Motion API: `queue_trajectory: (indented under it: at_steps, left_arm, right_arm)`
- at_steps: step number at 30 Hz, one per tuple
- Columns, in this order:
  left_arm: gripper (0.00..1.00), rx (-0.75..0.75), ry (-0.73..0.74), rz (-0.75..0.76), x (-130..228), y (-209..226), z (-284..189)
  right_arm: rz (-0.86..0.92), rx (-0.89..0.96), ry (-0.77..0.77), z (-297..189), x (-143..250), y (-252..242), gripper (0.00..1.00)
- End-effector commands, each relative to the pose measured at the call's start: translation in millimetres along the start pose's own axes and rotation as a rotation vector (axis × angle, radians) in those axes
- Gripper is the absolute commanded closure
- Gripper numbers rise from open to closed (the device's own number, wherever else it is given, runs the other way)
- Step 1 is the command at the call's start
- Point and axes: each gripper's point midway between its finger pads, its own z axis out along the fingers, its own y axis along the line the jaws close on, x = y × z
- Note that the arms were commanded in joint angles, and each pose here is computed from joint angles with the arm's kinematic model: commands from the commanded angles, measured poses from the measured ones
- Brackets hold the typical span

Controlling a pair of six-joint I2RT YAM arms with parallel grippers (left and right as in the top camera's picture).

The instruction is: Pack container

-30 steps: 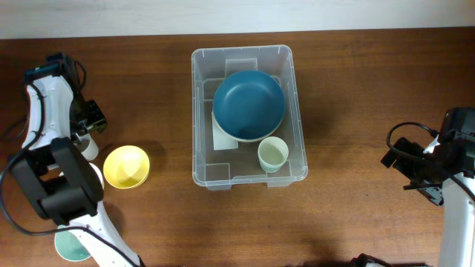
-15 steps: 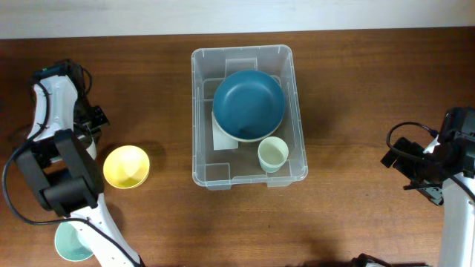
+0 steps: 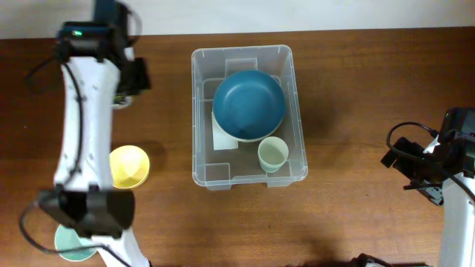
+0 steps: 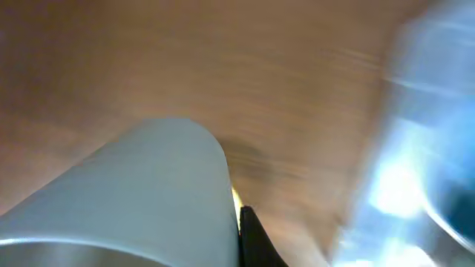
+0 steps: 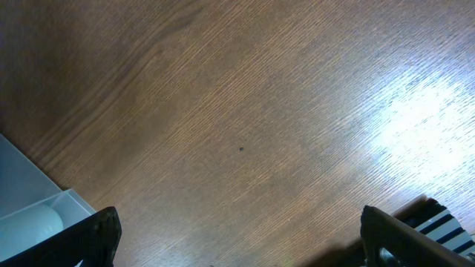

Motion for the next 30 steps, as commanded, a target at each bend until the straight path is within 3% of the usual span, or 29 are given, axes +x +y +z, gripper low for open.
queue_trajectory:
  at_steps: [1, 7, 14, 25, 30]
  left_arm:
    - [0.99, 0.096, -0.057, 0.183, 33.1, -62.3, -52.3]
    - [0.99, 0.207, -0.056, 0.484, 98.8, -166.9, -80.1]
    - [0.99, 0.383, -0.115, 0.628, 130.8, -240.5, -100.5]
    - [0.99, 0.485, 0.125, 0.726, 169.5, -286.6, -50.3]
    - [0.99, 0.458, 0.208, 0.766, 185.3, -295.5, -25.0]
  right_arm:
    - [0.0, 0.002, -0.002, 0.2, -0.7, -1.6, 0.01]
    - [0.0, -0.001, -0.001, 0.2, -0.5, -1.1, 0.01]
    - [0.0, 0.0, 0.002, 0.2, 0.3, -1.4, 0.01]
    - [0.0, 0.001, 0.006, 0.2, 1.2, -1.7, 0.01]
    - [0.0, 0.001, 0.005, 0.2, 0.9, -1.6, 0.01]
